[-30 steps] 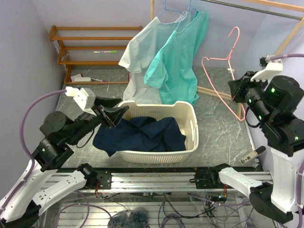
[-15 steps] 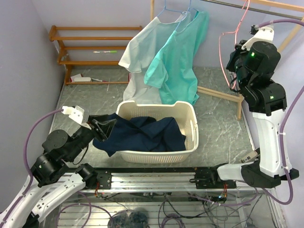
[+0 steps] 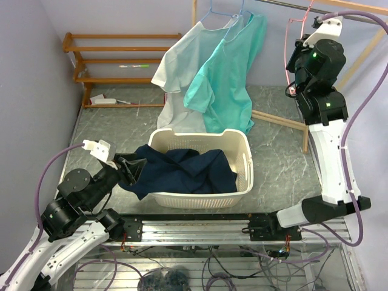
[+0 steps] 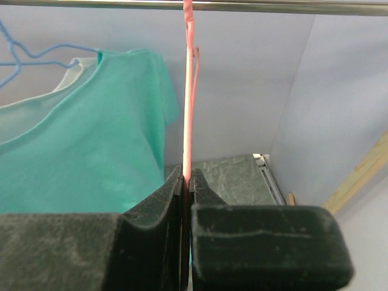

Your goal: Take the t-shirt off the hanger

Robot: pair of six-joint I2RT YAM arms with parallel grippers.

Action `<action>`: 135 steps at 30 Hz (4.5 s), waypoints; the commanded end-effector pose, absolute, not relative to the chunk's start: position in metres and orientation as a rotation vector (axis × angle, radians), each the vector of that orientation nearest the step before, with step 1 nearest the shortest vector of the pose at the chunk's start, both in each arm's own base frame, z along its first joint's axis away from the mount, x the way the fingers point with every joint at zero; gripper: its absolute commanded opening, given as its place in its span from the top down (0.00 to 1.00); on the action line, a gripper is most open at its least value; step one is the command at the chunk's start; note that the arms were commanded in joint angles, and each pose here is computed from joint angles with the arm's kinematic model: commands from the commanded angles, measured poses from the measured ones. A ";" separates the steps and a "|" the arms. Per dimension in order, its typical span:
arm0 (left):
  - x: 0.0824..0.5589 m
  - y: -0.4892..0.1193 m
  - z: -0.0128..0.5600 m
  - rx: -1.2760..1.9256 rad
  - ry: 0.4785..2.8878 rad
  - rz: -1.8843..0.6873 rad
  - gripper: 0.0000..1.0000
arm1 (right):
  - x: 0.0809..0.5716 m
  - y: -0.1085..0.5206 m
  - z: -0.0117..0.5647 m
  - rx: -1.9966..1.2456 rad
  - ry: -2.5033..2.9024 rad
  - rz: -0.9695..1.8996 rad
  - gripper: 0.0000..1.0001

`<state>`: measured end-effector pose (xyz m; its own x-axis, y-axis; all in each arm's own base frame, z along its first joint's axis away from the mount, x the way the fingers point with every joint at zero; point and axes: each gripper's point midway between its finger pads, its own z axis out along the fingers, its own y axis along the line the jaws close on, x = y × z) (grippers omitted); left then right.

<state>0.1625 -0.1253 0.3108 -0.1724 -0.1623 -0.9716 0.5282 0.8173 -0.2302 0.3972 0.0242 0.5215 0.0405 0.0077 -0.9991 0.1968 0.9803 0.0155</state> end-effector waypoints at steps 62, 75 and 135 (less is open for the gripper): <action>0.174 -0.115 0.297 0.190 1.713 -0.557 0.47 | 0.200 0.149 0.327 -0.315 1.926 1.104 1.00; 0.178 -0.110 0.295 0.157 1.723 -0.528 0.46 | 0.225 0.309 0.304 -0.625 2.063 0.826 0.81; 0.175 -0.071 0.305 -0.046 1.661 -0.459 0.43 | 0.244 0.246 0.333 -0.477 2.015 0.346 1.00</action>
<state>0.1740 -0.0690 0.3023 -0.1513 -0.2884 -0.9455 0.2297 0.9201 -0.3174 0.2524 0.2590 0.3712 -0.3433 -0.1061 -0.9332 -0.4965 0.8639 0.0845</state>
